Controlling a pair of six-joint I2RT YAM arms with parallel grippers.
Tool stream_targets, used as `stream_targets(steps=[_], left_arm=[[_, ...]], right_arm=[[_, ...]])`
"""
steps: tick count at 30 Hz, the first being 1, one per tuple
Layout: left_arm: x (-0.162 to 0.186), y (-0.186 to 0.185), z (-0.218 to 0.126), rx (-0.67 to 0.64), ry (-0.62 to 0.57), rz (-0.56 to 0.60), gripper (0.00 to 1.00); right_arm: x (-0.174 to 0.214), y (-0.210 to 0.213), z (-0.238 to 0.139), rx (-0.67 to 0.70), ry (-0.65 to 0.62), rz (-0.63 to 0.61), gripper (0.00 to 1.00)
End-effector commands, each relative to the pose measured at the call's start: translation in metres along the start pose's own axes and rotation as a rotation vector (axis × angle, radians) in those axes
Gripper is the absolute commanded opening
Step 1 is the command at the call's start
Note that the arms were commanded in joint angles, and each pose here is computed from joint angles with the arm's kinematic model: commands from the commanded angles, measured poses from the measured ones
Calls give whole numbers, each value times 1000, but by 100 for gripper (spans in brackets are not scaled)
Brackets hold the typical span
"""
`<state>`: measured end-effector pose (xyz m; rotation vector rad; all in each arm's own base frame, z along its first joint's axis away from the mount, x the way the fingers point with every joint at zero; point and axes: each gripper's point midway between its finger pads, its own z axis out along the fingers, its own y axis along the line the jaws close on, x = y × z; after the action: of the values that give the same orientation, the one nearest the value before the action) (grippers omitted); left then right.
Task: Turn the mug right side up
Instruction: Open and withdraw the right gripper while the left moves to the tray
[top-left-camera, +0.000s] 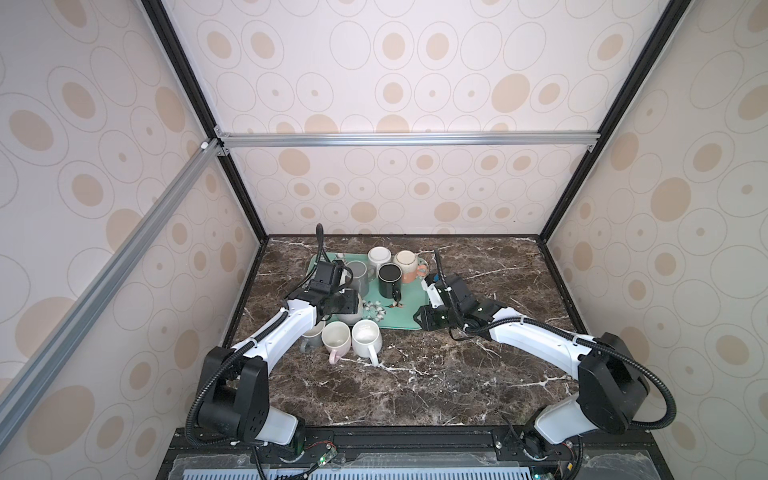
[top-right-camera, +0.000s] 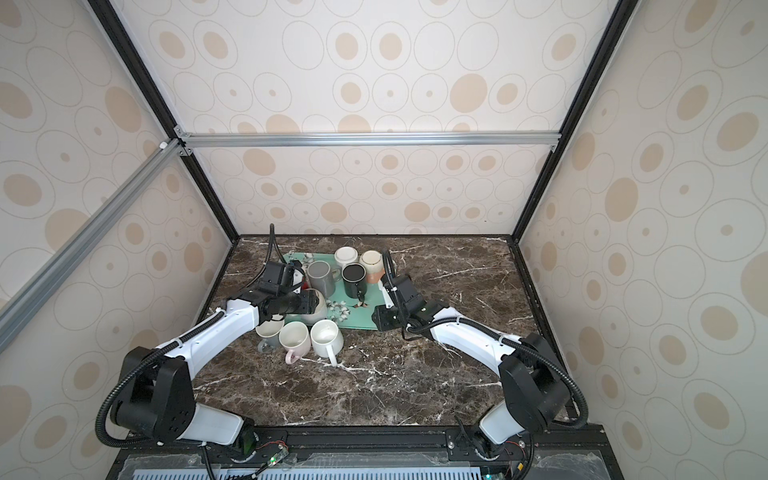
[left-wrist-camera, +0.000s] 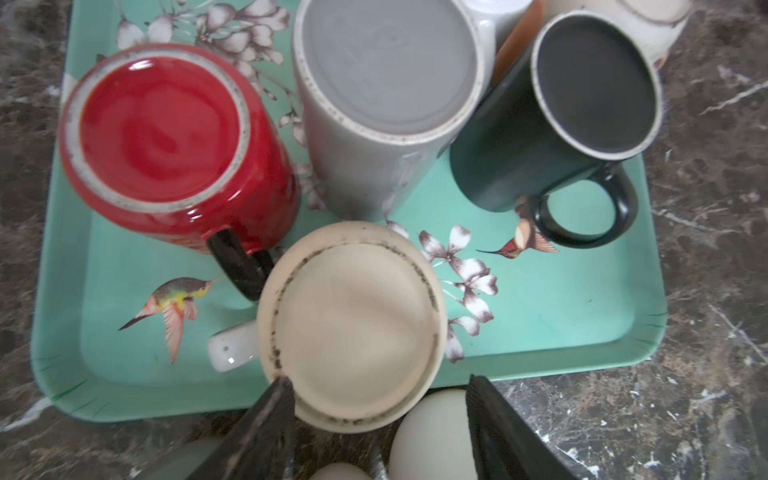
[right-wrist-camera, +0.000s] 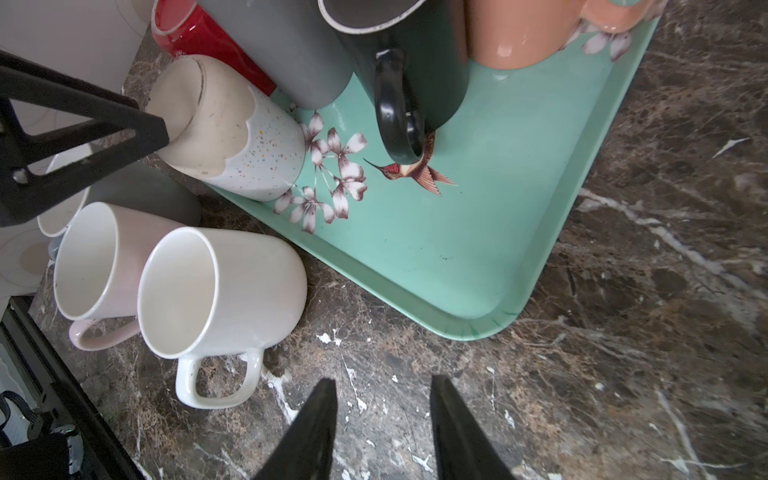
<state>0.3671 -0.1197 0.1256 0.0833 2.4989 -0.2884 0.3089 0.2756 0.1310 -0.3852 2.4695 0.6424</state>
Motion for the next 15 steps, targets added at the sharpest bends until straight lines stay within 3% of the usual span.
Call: stream_targets(steps=[1, 11, 15], left_arm=[[-12, -11, 2, 66, -49, -6, 66], [-15, -39, 12, 171, -40, -17, 62], [-18, -42, 8, 135, -49, -3, 62]], right_arm=[[-5, 1, -6, -12, -26, 7, 41], [-3, -2, -4, -13, -19, 14, 41], [-1, -4, -5, -8, -19, 16, 41]])
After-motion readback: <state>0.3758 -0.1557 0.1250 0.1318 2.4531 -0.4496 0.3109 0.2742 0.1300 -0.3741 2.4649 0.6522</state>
